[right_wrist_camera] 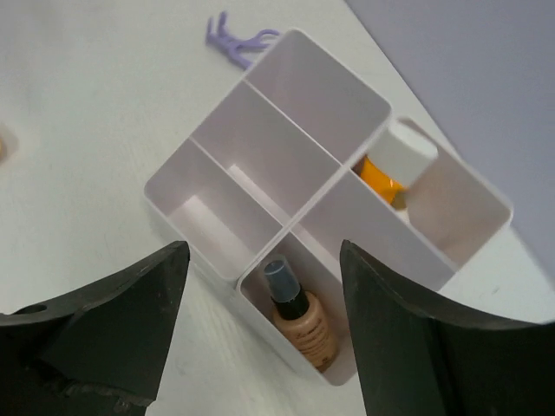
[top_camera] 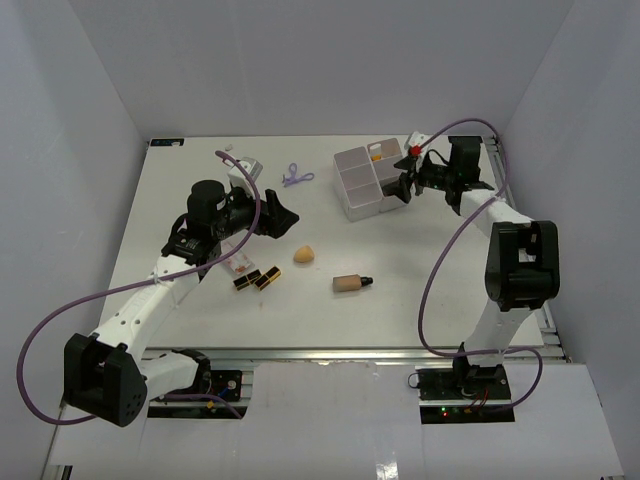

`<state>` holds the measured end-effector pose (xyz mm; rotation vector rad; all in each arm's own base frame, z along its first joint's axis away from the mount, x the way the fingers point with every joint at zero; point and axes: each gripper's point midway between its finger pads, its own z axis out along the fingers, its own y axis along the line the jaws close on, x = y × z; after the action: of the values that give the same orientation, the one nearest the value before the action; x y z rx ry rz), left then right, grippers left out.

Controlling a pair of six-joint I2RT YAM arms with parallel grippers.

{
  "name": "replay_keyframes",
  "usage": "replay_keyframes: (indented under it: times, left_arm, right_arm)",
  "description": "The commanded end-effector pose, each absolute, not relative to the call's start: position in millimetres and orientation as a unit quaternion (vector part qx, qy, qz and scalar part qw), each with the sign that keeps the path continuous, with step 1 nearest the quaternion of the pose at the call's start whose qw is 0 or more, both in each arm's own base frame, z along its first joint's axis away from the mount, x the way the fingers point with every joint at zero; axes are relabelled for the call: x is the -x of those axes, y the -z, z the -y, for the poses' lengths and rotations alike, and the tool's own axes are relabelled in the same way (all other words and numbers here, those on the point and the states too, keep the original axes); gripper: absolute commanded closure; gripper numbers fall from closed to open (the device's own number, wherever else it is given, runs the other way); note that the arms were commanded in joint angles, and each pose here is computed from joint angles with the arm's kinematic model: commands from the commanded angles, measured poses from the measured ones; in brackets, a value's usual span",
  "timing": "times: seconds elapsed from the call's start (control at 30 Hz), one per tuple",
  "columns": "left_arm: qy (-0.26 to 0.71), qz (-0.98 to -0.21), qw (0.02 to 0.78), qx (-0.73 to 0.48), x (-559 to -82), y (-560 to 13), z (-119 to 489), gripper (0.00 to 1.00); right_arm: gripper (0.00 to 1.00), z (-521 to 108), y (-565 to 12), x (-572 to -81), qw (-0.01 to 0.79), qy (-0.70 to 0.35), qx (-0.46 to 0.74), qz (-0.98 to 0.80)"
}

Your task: Organize the makeup

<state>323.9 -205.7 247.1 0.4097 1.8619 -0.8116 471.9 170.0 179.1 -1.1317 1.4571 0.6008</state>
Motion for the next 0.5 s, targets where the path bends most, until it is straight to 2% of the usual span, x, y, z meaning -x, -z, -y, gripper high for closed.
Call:
replay_keyframes:
  times: [0.0,0.07,0.17,0.3,0.47]
  left_arm:
    - [0.351,-0.759,0.518,-0.181,-321.5,-257.1,208.5,0.08]
    - [0.354,-0.758,0.517,-0.182,-320.6,-257.6,209.4,0.08]
    - [0.354,-0.758,0.518,-0.181,-319.7,-258.3,208.9,0.08]
    - [0.351,-0.756,0.522,-0.181,-319.8,-259.7,207.7,0.08]
    - [0.348,-0.757,0.523,-0.179,-320.6,-259.0,206.9,0.08]
  right_arm:
    - [0.15,-201.7,-152.9,-339.8,0.423,-0.32,0.679,-0.508]
    - [0.08,-205.1,-134.4,-313.9,0.381,-0.289,0.726,-0.495]
    - [0.05,-212.3,-105.2,-277.4,0.335,-0.255,0.765,-0.487]
    - [0.04,-232.2,-92.1,-254.4,0.319,-0.231,0.774,-0.495]
    - [0.05,-245.9,-80.5,-250.8,0.304,-0.211,0.767,-0.524]
